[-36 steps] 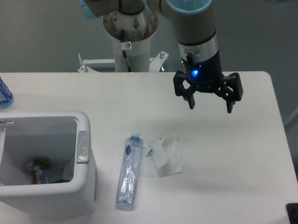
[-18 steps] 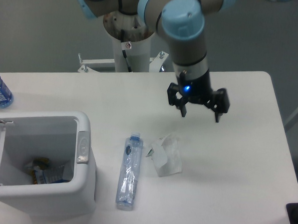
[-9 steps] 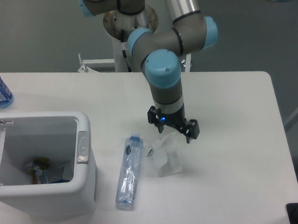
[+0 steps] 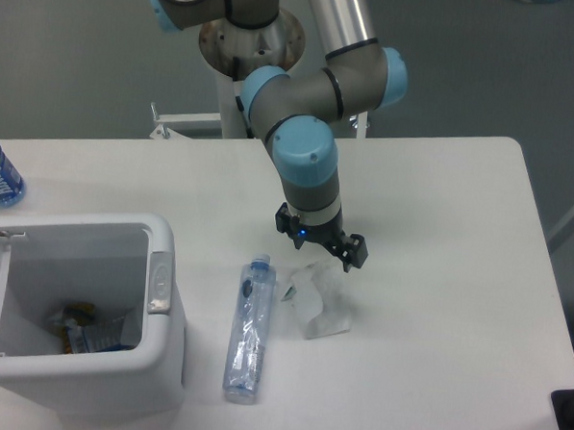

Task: Place the trash in the trash can
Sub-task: 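Lower the open gripper toward the crumpled white tissue, then close the gripper on the white tissue and lift it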

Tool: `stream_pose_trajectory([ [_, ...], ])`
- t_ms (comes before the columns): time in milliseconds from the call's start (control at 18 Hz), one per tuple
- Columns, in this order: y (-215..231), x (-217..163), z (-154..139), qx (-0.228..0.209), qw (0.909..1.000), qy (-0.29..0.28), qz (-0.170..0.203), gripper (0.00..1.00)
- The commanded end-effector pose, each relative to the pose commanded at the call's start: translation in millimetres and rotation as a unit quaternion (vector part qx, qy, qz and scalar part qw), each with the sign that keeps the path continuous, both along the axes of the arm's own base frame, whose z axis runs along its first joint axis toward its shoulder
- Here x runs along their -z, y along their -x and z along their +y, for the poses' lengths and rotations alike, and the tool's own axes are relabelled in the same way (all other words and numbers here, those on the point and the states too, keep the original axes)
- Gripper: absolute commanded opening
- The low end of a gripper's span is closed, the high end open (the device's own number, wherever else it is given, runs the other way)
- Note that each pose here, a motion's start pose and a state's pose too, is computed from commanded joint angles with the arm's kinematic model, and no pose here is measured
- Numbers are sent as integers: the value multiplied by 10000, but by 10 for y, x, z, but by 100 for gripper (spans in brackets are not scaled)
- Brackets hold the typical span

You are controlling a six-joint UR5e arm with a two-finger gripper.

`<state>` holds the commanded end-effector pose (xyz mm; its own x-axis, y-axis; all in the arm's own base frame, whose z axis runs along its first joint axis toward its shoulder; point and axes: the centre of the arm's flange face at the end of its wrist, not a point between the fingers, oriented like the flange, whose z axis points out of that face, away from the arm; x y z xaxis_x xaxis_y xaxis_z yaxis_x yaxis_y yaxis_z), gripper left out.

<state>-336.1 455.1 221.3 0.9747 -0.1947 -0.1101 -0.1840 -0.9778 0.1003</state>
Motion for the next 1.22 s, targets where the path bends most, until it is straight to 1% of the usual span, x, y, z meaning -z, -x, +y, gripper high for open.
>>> stream_pose_trajectory([
  [111,5,134,4,-23,9999,78,-90,100],
  [389,-34,284,-30,0,9997,168,-190,99],
  [444,-31,270,-27,-8,9997,157,-178,88],
  [500,-36,267,-30,-15,9997,150,-182,69],
  [611,-19,225,-15,-38,9998,112,-140,24],
  [667,-8,200,-5,-45,9999,96,-123,9],
  [778,12,168,15,-151,9998,47,-84,6],
  [833,40,124,42,-256,9997,-12,-36,5],
  [944,131,43,139,-527,9985,-155,64,0],
  [1000,170,47,174,-588,9981,-174,79,0],
  [1111,199,1,190,-596,9979,-217,112,0],
  [1222,282,-180,192,-600,9971,-435,146,0],
])
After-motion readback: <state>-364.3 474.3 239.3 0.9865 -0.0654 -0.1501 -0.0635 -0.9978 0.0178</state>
